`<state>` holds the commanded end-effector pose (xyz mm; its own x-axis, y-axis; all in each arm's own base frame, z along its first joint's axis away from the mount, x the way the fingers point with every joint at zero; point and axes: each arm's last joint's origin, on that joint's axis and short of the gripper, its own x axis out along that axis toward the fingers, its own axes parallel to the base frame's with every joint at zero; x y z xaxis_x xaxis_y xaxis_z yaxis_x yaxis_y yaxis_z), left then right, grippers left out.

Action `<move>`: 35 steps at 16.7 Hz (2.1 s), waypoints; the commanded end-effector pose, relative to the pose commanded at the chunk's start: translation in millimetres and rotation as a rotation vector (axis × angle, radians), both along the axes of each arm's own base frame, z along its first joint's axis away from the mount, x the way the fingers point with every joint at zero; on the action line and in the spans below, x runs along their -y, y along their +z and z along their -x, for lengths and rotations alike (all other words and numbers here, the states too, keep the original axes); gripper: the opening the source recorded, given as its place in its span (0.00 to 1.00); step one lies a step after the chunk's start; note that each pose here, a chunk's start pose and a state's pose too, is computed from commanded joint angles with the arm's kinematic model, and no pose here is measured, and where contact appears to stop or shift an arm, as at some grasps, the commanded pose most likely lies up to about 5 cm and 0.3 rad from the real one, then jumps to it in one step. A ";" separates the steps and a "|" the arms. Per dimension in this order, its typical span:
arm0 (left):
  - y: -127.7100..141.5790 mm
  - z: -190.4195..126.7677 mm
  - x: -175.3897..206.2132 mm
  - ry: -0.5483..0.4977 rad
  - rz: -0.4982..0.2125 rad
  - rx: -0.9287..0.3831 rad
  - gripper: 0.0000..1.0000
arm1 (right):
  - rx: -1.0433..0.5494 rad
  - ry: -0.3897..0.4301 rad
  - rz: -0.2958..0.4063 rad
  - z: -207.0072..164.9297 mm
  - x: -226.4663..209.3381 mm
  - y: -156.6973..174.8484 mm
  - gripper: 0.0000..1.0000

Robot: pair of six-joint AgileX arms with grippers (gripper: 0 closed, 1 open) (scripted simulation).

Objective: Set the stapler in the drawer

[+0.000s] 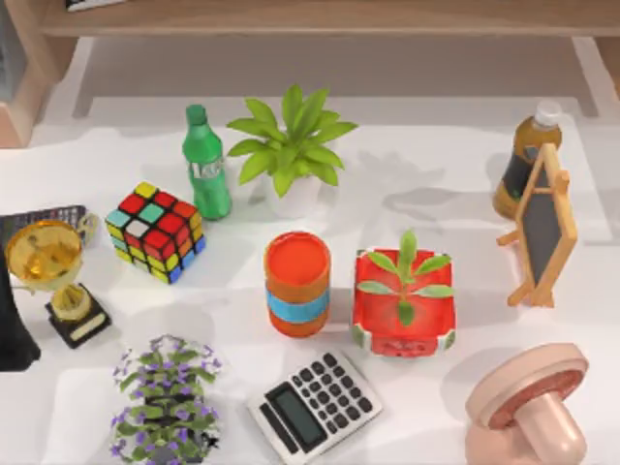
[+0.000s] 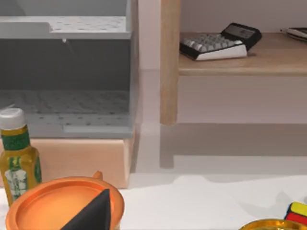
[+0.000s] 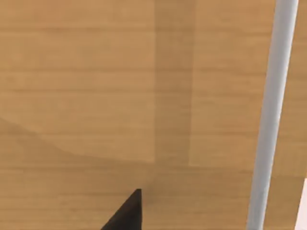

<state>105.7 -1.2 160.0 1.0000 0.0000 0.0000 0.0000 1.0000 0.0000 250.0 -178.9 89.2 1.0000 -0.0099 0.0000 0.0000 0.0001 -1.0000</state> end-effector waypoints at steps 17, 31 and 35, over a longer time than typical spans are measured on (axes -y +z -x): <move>0.0 0.0 0.0 0.000 0.000 0.000 1.00 | -0.004 -0.002 -0.005 0.5 0.3 -1.0 0.00; 0.0 0.0 0.0 0.000 0.000 0.000 1.00 | -0.007 -0.005 -0.007 -62.2 1.3 -1.4 0.00; 0.0 0.0 0.0 0.000 0.000 0.000 1.00 | -0.005 -0.007 -0.006 -90.7 4.0 -1.9 0.00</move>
<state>105.7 -1.2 160.0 1.0000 0.0000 0.0000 0.0000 1.0000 0.0000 340.8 -182.9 87.3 0.9998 -0.0168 -0.0052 -0.0051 0.0063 -1.0000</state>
